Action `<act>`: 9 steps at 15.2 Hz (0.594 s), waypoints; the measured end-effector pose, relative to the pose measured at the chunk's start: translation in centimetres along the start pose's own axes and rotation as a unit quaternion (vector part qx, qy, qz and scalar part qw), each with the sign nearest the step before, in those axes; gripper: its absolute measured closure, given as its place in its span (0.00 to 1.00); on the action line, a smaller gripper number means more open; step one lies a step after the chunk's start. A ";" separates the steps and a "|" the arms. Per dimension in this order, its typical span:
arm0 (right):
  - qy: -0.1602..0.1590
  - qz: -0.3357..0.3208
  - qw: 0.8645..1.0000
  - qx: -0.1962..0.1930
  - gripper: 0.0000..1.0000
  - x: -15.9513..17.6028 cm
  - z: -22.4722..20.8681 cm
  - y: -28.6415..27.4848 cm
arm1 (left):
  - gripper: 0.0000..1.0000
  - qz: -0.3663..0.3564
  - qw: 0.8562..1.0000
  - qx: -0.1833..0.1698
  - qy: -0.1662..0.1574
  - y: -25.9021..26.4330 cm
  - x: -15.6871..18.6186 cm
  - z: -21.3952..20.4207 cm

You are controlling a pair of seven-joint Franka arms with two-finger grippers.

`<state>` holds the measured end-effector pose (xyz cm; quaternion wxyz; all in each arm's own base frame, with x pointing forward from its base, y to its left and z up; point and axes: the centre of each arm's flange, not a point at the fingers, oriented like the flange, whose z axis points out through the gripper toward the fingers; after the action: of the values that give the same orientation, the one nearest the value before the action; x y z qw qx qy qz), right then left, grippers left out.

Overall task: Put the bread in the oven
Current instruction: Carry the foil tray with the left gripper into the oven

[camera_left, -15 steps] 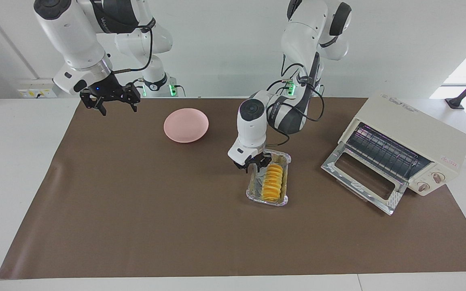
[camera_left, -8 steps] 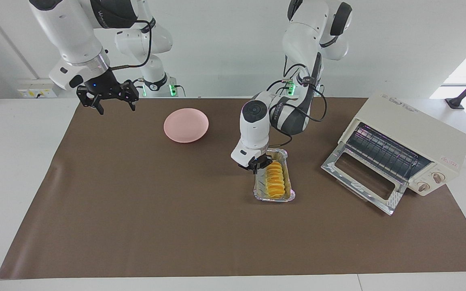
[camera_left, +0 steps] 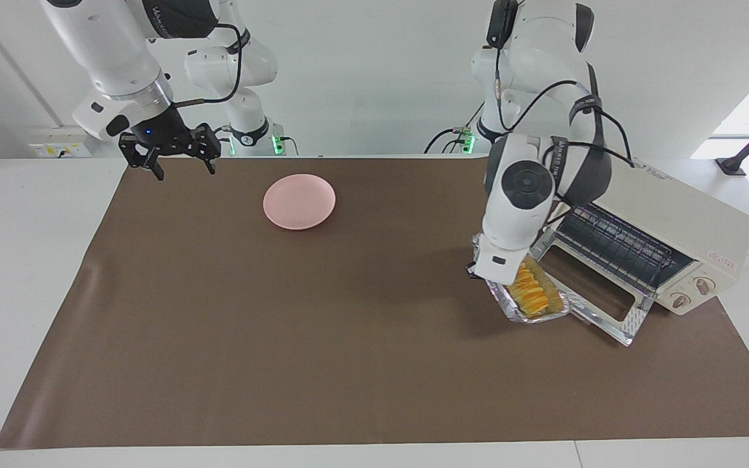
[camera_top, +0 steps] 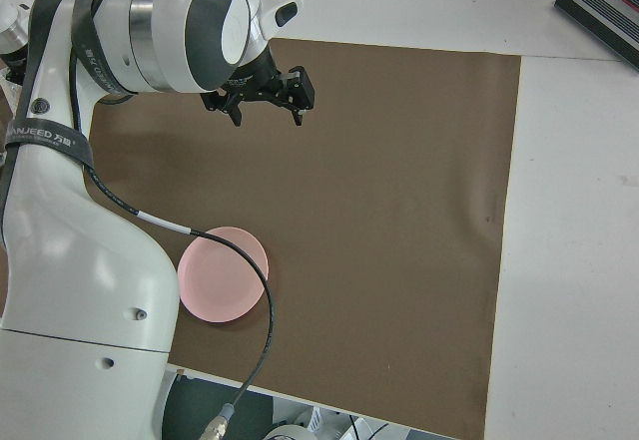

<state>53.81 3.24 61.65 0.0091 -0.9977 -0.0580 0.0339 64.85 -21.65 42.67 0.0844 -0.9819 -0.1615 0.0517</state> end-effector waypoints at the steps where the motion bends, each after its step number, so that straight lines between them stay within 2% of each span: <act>1: 0.000 0.001 1.000 0.000 0.00 0.0 0.0 0.1 | 0.99 -0.019 1.000 0.009 -0.009 -1.7 1.0 0.3; 4: 0.000 0.006 1.000 0.000 0.00 -0.1 0.0 0.6 | 0.99 -0.081 0.996 0.017 -0.028 -6.5 3.4 0.8; 9: 0.000 0.009 1.000 0.000 0.00 -0.1 0.0 1.0 | 0.99 -0.130 0.991 0.031 -0.028 -11.1 5.7 1.1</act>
<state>53.84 2.26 61.68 0.0093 -0.9982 -0.0490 0.0337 66.66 -9.28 43.24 0.1165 -0.9477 -0.2882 0.0727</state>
